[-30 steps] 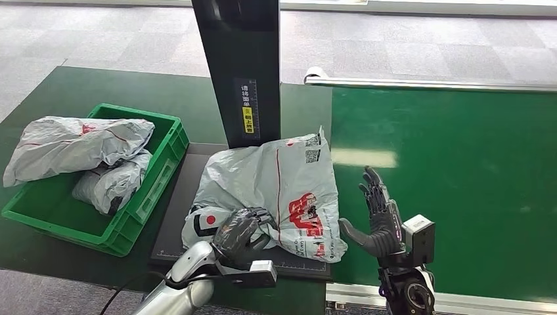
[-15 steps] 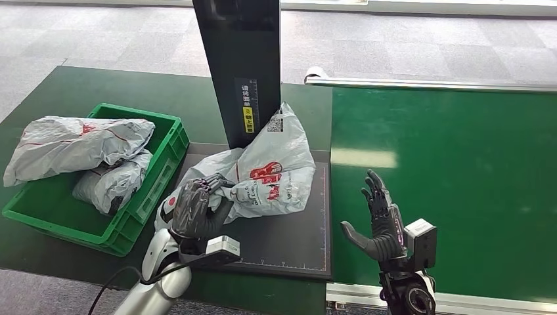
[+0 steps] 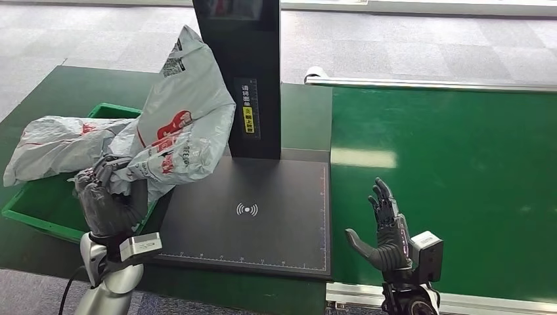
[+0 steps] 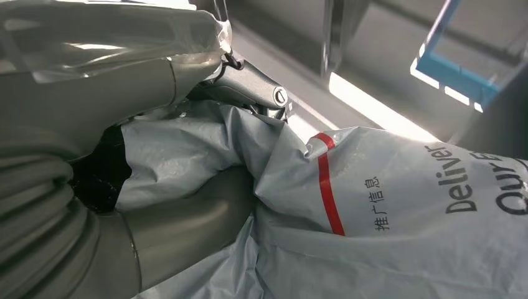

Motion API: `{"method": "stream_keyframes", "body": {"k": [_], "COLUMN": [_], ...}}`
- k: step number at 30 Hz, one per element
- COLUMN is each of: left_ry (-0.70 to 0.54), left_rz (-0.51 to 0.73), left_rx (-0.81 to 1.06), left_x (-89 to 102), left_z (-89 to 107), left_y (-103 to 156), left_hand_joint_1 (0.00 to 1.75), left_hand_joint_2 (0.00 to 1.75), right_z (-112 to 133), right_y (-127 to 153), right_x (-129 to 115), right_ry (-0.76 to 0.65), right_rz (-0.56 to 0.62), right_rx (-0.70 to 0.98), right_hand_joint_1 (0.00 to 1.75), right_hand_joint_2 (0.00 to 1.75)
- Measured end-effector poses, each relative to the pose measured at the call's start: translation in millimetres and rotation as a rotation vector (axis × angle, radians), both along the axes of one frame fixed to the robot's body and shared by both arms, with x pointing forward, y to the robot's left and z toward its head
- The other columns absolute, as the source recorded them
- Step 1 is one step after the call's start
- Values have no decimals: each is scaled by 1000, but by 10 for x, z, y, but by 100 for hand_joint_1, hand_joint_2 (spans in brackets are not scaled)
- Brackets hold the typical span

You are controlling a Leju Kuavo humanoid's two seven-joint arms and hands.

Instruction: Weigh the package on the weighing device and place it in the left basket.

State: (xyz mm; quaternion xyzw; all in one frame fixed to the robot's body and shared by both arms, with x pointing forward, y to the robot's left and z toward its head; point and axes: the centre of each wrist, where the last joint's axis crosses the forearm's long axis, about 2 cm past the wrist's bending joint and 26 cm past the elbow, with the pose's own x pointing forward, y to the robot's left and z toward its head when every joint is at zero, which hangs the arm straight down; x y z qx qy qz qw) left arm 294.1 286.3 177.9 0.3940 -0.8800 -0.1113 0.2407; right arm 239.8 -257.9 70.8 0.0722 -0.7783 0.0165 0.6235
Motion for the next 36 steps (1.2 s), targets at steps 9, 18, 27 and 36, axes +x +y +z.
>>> {"method": "stream_keyframes", "body": {"k": [9, 18, 27, 36], "left_ry": [-29, 218, 411, 530], "left_rz": [232, 491, 619, 843], "left_rx": [101, 209, 259, 205], "left_x": [21, 271, 425, 322], "left_z": [237, 70, -115, -279], "left_y": [372, 511, 627, 990], "left_hand_joint_1": [175, 175, 175, 175], "left_hand_joint_2": [175, 175, 175, 175], "right_z": [76, 167, 169, 66], "right_y": [-19, -29, -43, -44], "right_x": [-16, 9, 1, -140], "right_ry": [-20, -30, -29, -8], "right_rz": [-25, -23, -33, -42], "right_rx": [0, 1, 4, 4], "right_hand_joint_1": [0, 0, 0, 0], "right_hand_joint_2": [175, 175, 175, 175]}}
